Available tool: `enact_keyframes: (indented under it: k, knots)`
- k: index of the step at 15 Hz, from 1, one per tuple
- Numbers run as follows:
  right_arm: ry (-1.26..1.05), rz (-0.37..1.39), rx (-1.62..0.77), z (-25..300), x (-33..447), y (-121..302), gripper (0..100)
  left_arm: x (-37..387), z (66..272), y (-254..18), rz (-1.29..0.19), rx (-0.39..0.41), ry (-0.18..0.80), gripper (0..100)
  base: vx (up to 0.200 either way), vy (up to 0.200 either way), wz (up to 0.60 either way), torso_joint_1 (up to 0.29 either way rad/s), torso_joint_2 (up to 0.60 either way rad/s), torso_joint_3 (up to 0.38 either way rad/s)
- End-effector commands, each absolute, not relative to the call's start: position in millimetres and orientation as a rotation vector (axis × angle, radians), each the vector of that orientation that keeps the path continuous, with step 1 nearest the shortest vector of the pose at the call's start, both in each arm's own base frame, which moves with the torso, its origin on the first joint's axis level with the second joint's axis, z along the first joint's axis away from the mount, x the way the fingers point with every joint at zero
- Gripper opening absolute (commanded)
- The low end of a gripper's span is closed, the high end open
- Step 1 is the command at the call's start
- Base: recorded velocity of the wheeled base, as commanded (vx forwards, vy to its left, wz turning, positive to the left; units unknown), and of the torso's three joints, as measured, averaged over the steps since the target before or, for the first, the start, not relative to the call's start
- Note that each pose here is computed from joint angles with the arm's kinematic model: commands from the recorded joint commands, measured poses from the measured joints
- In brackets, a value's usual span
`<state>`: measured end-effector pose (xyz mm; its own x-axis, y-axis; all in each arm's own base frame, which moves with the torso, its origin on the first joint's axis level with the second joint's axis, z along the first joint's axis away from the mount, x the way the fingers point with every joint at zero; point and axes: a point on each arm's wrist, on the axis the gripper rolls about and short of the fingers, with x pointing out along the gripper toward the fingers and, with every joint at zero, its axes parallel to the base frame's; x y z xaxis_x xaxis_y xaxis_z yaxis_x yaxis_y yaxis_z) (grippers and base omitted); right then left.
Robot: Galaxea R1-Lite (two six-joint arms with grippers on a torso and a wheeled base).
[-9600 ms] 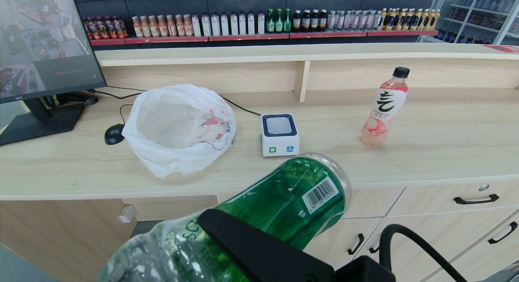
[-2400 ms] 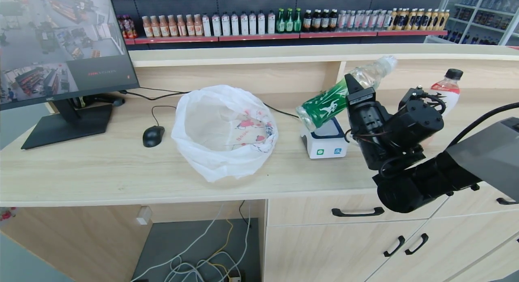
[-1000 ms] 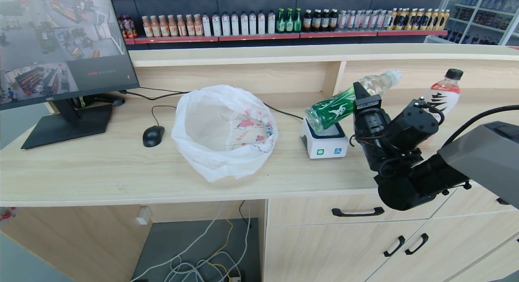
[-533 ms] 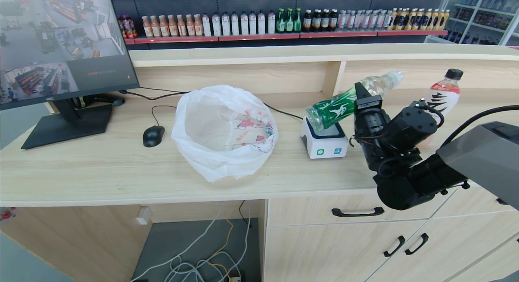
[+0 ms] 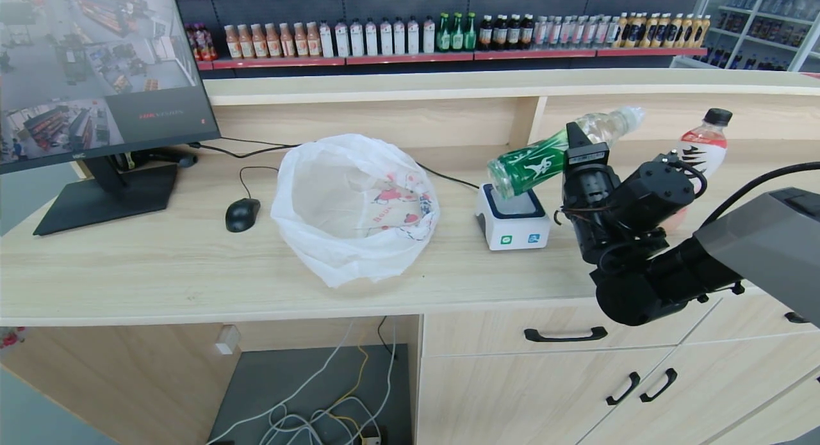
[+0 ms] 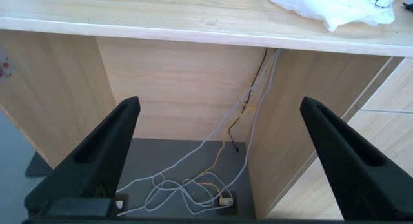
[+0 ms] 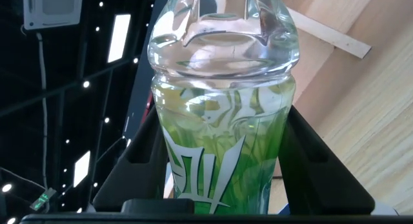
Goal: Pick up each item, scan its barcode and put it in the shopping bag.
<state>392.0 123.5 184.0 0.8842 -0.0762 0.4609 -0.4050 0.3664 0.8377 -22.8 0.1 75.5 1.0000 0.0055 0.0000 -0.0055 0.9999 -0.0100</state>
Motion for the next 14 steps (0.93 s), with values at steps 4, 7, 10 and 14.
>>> enact_keyframes:
  k: [4,7,10,14]
  knots:
    - [-0.483,0.238,1.202,195.2,383.7,128.5,0,-22.8,75.5,0.1,0.006,-0.011,0.000,100,0.000,0.000,0.00,0.000,0.00,0.000]
    - [-0.493,0.239,1.182,199.6,381.9,127.3,0,-22.8,75.5,0.1,0.006,-0.011,0.000,100,0.000,0.000,0.00,0.000,0.00,0.000]
    - [-0.529,0.264,1.113,225.7,369.3,131.3,0,-22.8,75.5,0.1,0.006,-0.011,0.000,100,0.000,0.000,0.00,0.000,0.00,0.000]
    - [-0.636,0.340,0.936,266.3,356.4,127.3,0,-22.8,75.5,0.1,0.006,-0.011,0.000,100,0.000,0.000,0.00,0.000,0.00,0.000]
